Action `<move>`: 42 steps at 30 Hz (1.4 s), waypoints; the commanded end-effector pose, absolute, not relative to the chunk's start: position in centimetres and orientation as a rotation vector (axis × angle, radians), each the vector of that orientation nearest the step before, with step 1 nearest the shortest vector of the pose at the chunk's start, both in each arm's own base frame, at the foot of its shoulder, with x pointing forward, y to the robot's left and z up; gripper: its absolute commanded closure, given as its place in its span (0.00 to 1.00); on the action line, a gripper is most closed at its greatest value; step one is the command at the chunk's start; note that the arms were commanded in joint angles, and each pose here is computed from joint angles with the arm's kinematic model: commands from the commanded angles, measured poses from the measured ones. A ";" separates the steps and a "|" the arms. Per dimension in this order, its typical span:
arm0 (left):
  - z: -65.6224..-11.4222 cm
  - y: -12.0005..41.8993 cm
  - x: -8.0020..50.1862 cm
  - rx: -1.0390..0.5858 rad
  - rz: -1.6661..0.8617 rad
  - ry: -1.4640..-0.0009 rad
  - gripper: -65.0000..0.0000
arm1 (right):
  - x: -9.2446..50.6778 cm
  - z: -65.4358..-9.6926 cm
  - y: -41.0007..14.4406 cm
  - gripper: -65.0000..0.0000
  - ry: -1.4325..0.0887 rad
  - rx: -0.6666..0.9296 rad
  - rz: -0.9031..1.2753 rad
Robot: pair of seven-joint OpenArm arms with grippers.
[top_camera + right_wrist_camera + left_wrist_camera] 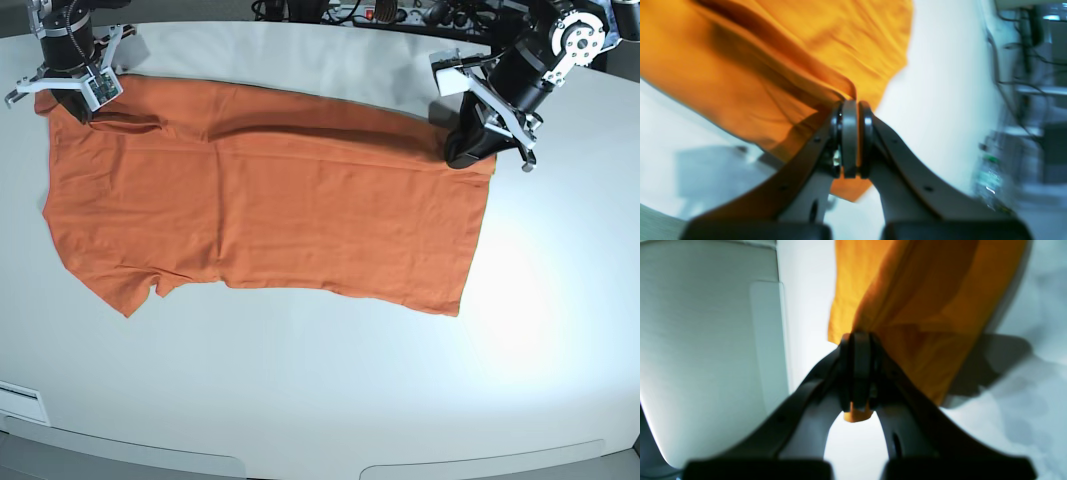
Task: Fold the T-shirt properly
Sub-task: 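Lay the shoulder edge down and regrasp the shirt with both grippers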
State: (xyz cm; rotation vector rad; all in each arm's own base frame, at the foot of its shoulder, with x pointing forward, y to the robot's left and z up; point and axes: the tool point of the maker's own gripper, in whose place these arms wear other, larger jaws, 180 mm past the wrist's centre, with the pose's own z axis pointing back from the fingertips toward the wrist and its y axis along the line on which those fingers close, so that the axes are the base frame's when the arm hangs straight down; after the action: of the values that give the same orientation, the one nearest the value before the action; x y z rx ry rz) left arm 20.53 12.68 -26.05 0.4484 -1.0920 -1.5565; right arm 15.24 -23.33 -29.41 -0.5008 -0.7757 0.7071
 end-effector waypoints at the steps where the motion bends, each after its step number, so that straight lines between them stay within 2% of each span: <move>1: -25.7 13.1 21.4 0.477 -1.548 -1.108 1.00 | 16.0 -28.5 -23.2 1.00 -0.821 -0.512 0.716; 12: -27.6 14.7 25.6 0.481 -1.442 -1.132 1.00 | 17.8 -31.1 -25.3 1.00 -0.807 -0.524 0.678; 18: -28.0 15.1 27.1 0.467 -1.390 -1.143 1.00 | 19.5 -30.8 -25.3 1.00 -0.857 -0.509 0.636; 31: -29.2 14.7 26.5 0.386 -1.378 -1.098 1.00 | 20.9 -30.7 -24.2 1.00 -0.915 -0.421 0.613; 32: -29.2 14.7 26.6 0.387 -1.378 -1.097 0.96 | 21.2 -30.4 -24.5 0.93 -0.928 -0.433 0.592; 34: -29.1 14.9 26.7 0.396 -1.358 -1.105 0.74 | 21.6 -29.7 -25.3 0.65 -0.958 -0.476 0.535; 35: -28.9 15.1 26.9 0.396 -1.322 -1.110 0.67 | 21.7 -29.4 -25.7 0.56 -0.969 -0.494 0.508; 36: -28.7 15.3 27.1 0.384 -1.267 -1.123 0.62 | 21.7 -29.3 -25.9 0.52 -0.973 -0.501 0.498; 40: -28.3 15.7 27.5 0.352 -1.145 -1.146 0.63 | 21.9 -28.6 -26.7 0.52 -0.998 -0.542 0.443; 41: -28.1 15.8 27.6 0.357 -1.133 -1.154 0.69 | 21.9 -28.2 -27.0 0.53 -1.007 -0.560 0.429; 42: -27.9 15.9 27.7 0.364 -1.115 -1.166 0.80 | 21.9 -28.1 -27.2 0.60 -1.012 -0.568 0.412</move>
State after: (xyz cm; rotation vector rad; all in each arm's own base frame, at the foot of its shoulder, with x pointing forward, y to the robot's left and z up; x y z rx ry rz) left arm 27.25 15.92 -29.09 0.3442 -1.1215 -1.1130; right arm 21.46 -27.21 -29.24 -0.5488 -0.9751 0.3973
